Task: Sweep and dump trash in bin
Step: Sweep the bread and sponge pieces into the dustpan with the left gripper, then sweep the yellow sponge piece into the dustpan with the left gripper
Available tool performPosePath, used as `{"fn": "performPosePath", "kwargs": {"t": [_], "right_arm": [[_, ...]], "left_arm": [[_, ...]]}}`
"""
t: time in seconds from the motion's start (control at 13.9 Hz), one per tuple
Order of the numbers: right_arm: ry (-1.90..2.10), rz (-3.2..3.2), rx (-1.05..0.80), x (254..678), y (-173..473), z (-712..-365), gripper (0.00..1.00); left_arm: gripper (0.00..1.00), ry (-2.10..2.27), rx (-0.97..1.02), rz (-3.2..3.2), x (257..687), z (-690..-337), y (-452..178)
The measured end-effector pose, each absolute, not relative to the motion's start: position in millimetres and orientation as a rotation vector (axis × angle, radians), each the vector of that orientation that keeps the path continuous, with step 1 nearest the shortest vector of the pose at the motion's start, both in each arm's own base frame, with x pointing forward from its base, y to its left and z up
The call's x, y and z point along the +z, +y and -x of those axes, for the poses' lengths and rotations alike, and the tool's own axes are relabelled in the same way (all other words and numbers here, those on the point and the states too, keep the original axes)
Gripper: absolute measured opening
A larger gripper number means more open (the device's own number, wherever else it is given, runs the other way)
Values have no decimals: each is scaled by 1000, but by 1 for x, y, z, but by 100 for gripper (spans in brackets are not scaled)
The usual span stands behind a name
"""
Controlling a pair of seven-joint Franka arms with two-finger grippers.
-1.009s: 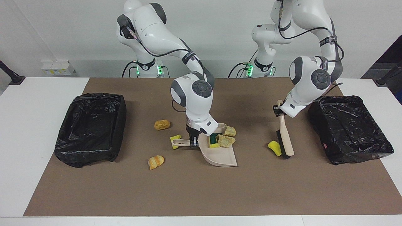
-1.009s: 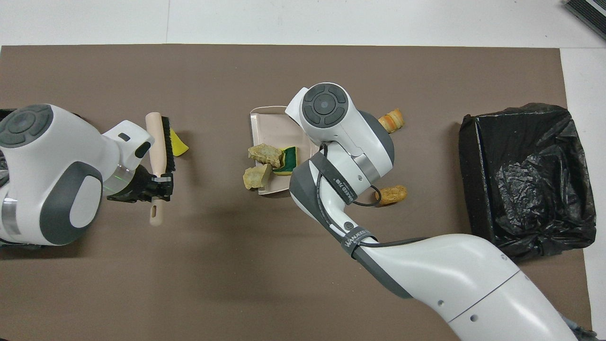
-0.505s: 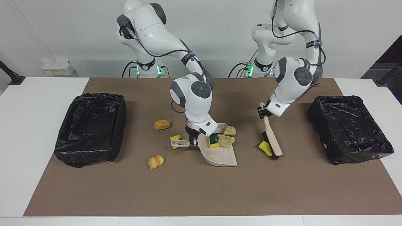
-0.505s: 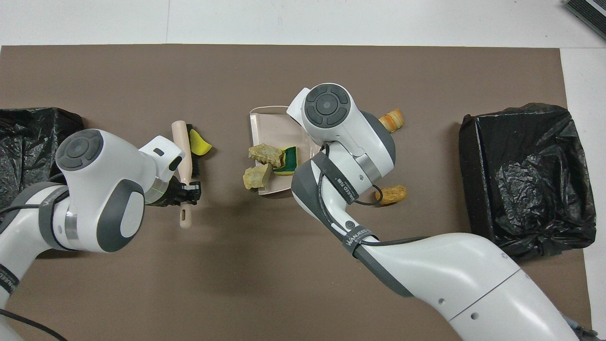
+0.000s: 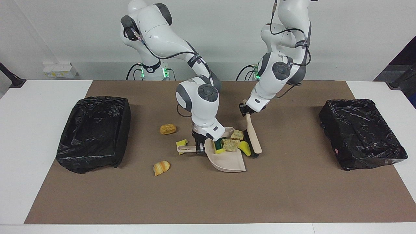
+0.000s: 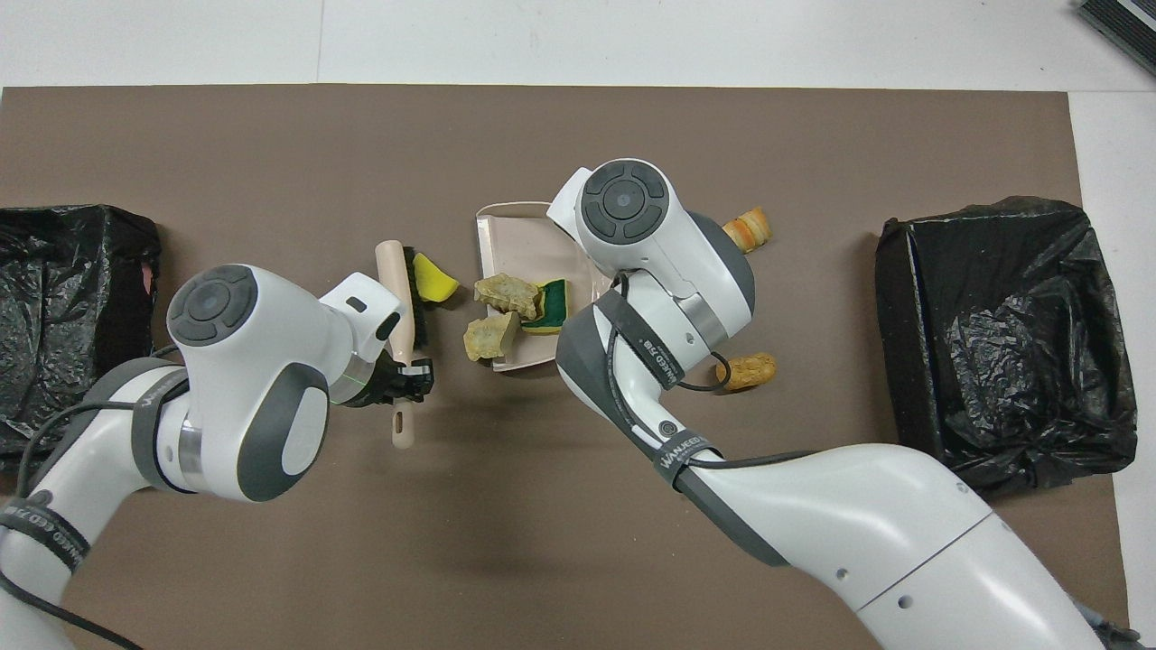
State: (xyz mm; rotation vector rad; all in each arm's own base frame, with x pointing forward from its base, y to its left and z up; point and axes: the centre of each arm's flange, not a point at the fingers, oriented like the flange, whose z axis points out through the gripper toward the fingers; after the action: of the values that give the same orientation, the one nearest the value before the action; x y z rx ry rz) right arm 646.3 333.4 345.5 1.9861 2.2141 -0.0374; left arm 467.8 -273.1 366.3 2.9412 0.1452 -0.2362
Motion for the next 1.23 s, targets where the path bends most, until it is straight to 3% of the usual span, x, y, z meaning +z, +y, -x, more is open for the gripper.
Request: {"fn": "performPosePath", "kwargs": {"t": [0.65, 1.23], "right_arm": [[2215, -1984, -37, 344, 333, -646, 31], [2210, -1989, -21, 342, 329, -649, 31]], "left_arm": [[26, 230, -138, -2829, 380, -460, -310], [26, 255, -297, -2851, 388, -465, -290]]}}
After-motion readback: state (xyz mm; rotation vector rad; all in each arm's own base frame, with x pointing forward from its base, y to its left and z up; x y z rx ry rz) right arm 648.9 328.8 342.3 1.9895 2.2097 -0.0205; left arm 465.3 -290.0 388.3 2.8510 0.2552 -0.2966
